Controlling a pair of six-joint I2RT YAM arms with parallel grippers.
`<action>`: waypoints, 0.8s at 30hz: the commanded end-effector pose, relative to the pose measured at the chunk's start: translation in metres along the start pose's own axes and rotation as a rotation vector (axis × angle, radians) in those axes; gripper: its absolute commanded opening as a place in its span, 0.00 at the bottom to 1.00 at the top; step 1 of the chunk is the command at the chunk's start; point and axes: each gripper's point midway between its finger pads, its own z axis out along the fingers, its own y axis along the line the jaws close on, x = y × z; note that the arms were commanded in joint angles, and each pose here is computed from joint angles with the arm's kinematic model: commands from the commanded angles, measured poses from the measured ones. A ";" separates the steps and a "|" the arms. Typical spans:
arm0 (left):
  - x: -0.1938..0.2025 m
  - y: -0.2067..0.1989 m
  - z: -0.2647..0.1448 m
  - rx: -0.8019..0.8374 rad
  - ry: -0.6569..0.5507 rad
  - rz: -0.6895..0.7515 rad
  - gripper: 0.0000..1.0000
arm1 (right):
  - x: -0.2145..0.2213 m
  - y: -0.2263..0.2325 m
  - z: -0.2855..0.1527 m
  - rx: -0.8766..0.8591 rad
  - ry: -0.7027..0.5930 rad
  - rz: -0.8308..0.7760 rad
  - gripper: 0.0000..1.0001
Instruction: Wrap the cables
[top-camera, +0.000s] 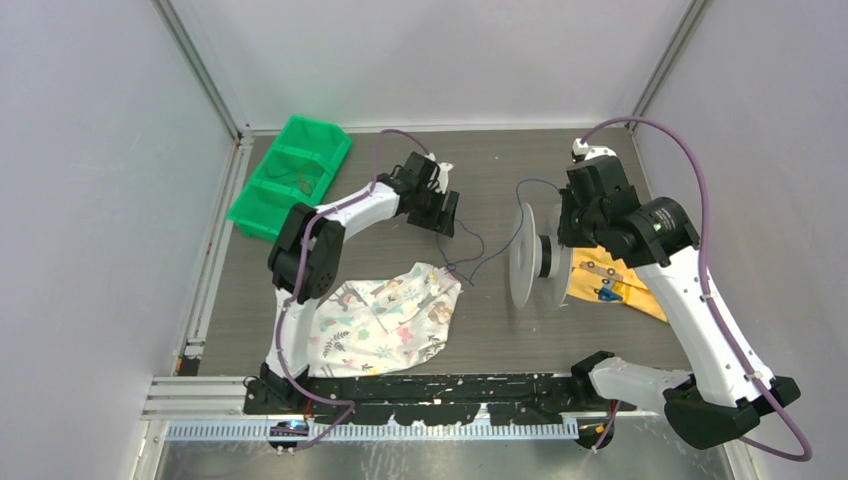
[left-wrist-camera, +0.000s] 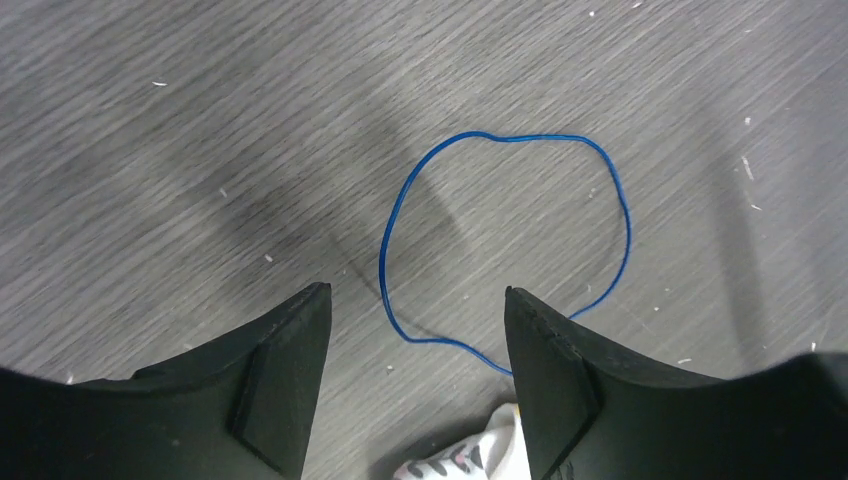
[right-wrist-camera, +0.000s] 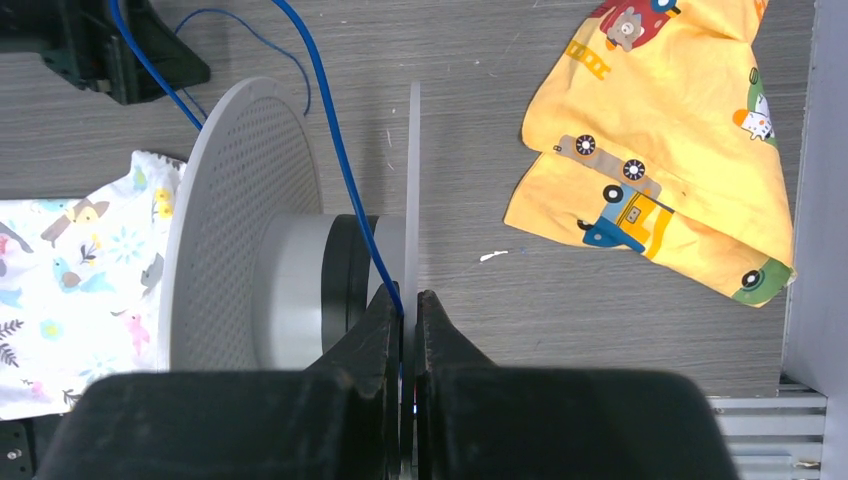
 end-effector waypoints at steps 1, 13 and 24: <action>-0.030 -0.012 0.005 0.015 -0.082 0.049 0.64 | -0.021 0.008 -0.012 -0.054 -0.106 0.065 0.01; -0.016 -0.009 0.016 0.042 0.008 0.054 0.04 | -0.026 0.005 -0.011 -0.040 -0.143 0.089 0.01; -0.108 0.060 -0.183 -0.055 -0.394 -0.256 0.00 | -0.024 0.003 -0.009 -0.032 -0.142 0.074 0.01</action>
